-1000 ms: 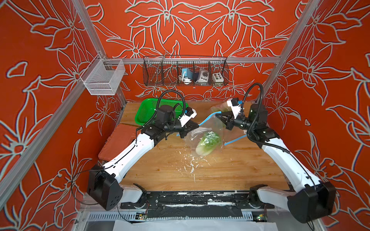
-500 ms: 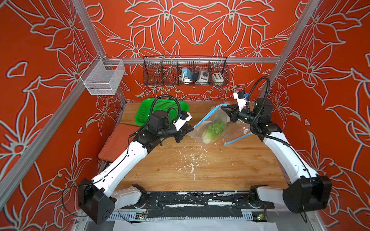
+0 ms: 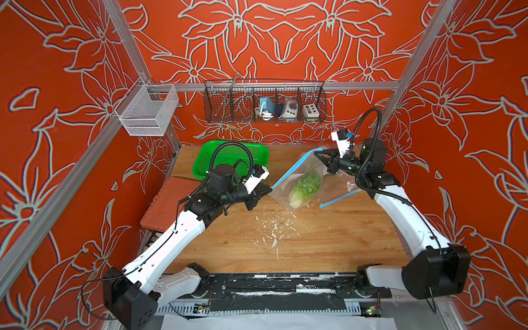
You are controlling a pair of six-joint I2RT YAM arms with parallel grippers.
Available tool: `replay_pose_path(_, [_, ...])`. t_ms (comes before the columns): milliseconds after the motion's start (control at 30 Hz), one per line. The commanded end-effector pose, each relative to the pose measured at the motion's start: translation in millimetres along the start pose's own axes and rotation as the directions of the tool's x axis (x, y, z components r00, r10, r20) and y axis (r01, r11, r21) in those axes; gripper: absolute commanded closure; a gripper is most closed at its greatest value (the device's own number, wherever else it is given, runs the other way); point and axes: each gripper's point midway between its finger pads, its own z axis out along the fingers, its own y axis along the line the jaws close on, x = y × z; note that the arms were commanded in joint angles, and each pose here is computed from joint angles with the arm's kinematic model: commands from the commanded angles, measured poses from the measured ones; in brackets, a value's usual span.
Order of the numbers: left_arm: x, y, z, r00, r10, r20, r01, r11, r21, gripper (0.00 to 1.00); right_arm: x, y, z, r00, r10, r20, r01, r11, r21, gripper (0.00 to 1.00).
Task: Open the zip-top bag and take out the chinese cabbages
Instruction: Unzip the zipper on the zipper food storage bag, then open the zipper of the food storage bag at the center of the board.
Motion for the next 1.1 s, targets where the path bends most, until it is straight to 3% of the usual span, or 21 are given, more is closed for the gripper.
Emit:
replay_pose_path(0, [8.5,-6.3,-4.5,0.999,-0.029,-0.02,0.029,1.0,0.011,0.96,-25.0,-11.6,-3.6,0.998,-0.034,0.055,0.031,0.998,0.047,1.0])
replay_pose_path(67, [8.6,-5.3,-2.4,0.999,-0.044,-0.013,0.044,0.999,0.012,0.96,-26.1,-12.3,-3.7,0.998,-0.011,0.058,0.009,0.999,0.049,1.0])
replay_pose_path(100, [8.2,-3.3,-0.5,0.998,-0.056,-0.007,0.056,0.998,0.007,0.96,-27.5,-13.6,-5.5,0.998,0.008,0.064,-0.012,0.998,0.065,0.92])
replay_pose_path(200, [4.5,-0.2,3.7,0.995,-0.097,0.025,0.097,0.995,0.007,0.95,-27.5,-26.5,-13.5,0.986,0.141,0.086,-0.153,0.975,0.164,0.48])
replay_pose_path(233, [2.6,0.0,5.0,0.993,-0.111,0.041,0.111,0.994,0.012,0.95,-25.2,-25.2,-15.8,0.982,0.169,0.087,-0.182,0.969,0.167,0.37])
replay_pose_path(300, [0.0,4.4,8.1,0.986,-0.154,0.064,0.154,0.988,0.005,0.95,-21.2,-20.8,-20.4,0.965,0.235,0.113,-0.251,0.954,0.161,0.25])
replay_pose_path(400, [-5.9,7.1,12.9,0.976,-0.202,0.086,0.201,0.979,0.019,0.95,-7.6,-25.8,-33.7,0.922,0.354,0.157,-0.383,0.895,0.23,0.19])
replay_pose_path(533, [-14.1,1.8,13.6,0.97,-0.212,0.118,0.205,0.977,0.066,0.95,13.3,-21.4,-46.5,0.887,0.434,0.157,-0.462,0.836,0.296,0.18])
replay_pose_path(833, [-6.0,2.1,21.6,0.973,-0.21,0.09,0.204,0.976,0.079,0.95,18.0,34.1,-14.6,0.862,0.501,0.076,-0.507,0.848,0.153,0.2])
replay_pose_path(1067, [-2.7,-0.7,22.6,0.978,-0.194,0.077,0.188,0.979,0.085,0.95,21.7,48.0,12.6,0.857,0.516,0.015,-0.513,0.849,0.123,0.21])
